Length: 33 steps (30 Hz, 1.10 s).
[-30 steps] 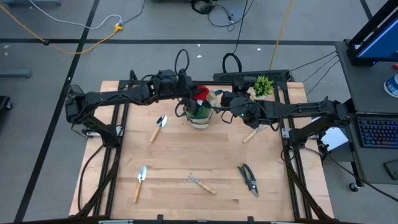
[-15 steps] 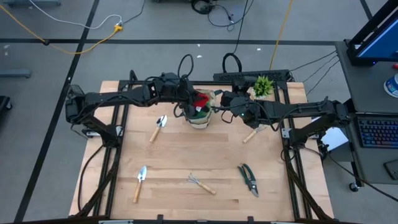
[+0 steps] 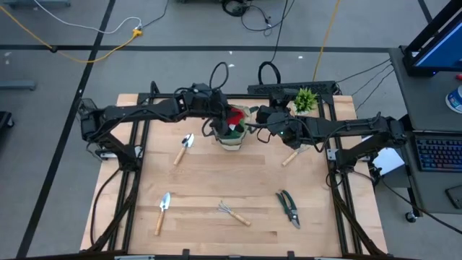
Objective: Pick & Place Garden tools in Gardening bag
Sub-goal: Put the red and black gloves into the gardening bag
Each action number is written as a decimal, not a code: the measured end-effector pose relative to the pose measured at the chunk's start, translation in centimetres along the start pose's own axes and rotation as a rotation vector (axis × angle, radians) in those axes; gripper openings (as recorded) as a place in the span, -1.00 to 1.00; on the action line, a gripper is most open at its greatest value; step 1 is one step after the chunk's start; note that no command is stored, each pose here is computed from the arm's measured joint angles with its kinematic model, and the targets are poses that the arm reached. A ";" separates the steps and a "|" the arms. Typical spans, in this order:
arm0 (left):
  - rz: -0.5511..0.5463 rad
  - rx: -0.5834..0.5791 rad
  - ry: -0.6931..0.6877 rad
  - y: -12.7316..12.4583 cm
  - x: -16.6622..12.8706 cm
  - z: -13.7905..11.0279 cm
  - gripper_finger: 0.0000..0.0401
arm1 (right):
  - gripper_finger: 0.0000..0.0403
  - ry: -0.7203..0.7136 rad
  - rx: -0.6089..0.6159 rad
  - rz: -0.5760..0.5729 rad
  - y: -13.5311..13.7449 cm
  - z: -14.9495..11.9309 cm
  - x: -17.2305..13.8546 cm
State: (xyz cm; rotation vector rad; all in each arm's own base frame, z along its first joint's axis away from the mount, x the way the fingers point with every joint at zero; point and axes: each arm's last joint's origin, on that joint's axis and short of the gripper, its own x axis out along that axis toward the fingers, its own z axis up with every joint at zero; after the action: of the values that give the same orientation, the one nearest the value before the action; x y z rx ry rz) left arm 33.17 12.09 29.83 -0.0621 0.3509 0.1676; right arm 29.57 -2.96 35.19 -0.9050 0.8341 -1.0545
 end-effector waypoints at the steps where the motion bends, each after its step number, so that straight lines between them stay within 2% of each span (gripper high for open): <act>1: -0.001 -0.009 0.014 0.1 0.1 -0.3 -0.86 | -1.00 0.000 0.000 0.000 0.0 0.0 0.0; 8: -0.005 -0.007 0.007 0.2 1.1 -0.7 -0.86 | -1.00 0.000 0.000 0.000 0.0 0.0 0.0; 17: -0.013 -0.018 0.080 -0.1 1.6 -1.6 -0.86 | -1.00 0.003 0.003 0.002 -0.1 -0.1 0.3; 24: -0.057 0.048 0.169 -0.6 1.5 -2.5 -0.86 | -1.00 0.002 0.010 0.010 -0.2 -0.1 0.7; 33: -0.073 0.055 0.173 -0.4 1.4 -2.5 -0.86 | -1.00 0.002 0.010 0.010 -0.2 -0.1 0.7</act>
State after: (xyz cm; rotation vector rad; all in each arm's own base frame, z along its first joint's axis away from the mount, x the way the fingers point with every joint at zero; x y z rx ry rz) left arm 33.69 11.74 26.97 -0.0355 0.5249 0.0802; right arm 29.58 -3.71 35.21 -0.8906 0.8334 -1.0500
